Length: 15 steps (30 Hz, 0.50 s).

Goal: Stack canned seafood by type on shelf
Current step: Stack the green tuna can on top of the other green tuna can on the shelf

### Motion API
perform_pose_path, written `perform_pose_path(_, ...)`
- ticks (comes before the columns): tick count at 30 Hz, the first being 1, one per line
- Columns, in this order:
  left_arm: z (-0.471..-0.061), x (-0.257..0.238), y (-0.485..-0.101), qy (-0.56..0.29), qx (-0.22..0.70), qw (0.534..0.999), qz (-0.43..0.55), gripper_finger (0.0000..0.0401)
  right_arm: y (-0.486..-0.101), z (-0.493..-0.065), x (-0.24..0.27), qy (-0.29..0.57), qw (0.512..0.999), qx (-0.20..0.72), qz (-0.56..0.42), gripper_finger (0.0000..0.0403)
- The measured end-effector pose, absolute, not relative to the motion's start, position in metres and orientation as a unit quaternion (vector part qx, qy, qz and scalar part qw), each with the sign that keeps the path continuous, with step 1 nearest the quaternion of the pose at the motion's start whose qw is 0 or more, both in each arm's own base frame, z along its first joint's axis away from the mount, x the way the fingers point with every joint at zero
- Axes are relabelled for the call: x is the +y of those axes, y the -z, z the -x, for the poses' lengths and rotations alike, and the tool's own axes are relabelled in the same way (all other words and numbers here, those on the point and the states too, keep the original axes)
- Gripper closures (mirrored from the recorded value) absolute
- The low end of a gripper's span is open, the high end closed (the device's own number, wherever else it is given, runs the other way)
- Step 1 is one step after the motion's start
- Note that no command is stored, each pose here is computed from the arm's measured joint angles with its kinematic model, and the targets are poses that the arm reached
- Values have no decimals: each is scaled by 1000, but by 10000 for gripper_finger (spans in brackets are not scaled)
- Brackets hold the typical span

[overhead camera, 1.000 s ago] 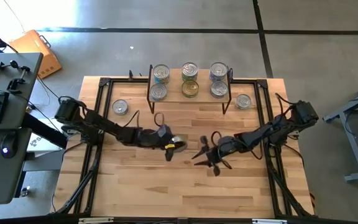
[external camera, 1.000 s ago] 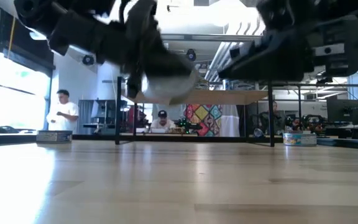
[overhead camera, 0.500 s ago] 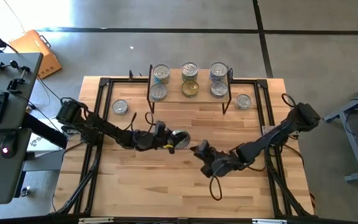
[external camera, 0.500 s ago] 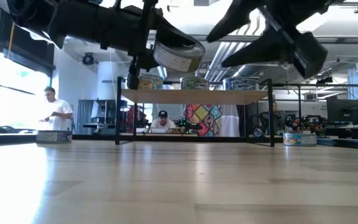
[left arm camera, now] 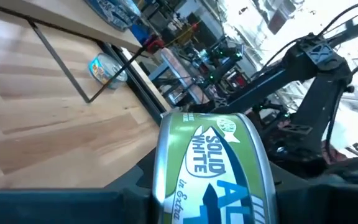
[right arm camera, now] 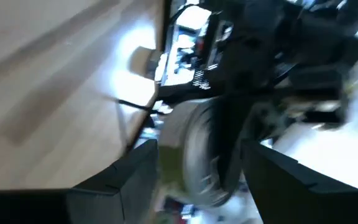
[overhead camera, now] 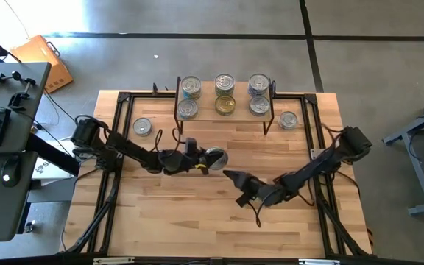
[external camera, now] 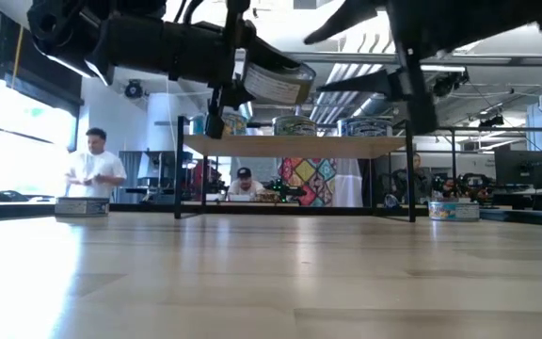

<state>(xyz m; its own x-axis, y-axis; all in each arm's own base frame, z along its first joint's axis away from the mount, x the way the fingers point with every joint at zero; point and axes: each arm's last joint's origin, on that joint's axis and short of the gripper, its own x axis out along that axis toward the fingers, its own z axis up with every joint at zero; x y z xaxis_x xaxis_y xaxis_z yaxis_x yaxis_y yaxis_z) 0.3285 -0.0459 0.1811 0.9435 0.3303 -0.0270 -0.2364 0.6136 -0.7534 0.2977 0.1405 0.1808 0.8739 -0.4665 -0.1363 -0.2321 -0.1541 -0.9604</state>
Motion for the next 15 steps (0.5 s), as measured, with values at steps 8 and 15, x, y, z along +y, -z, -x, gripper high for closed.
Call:
perform_pose_path(8,-332,-43,-185,-101,-83,893,430,289,-169,-308,131,76,513,224,825,199)
perform_pose_path(15,-332,-44,-190,-35,-80,886,455,289,-179,-310,133,109,520,209,821,199)
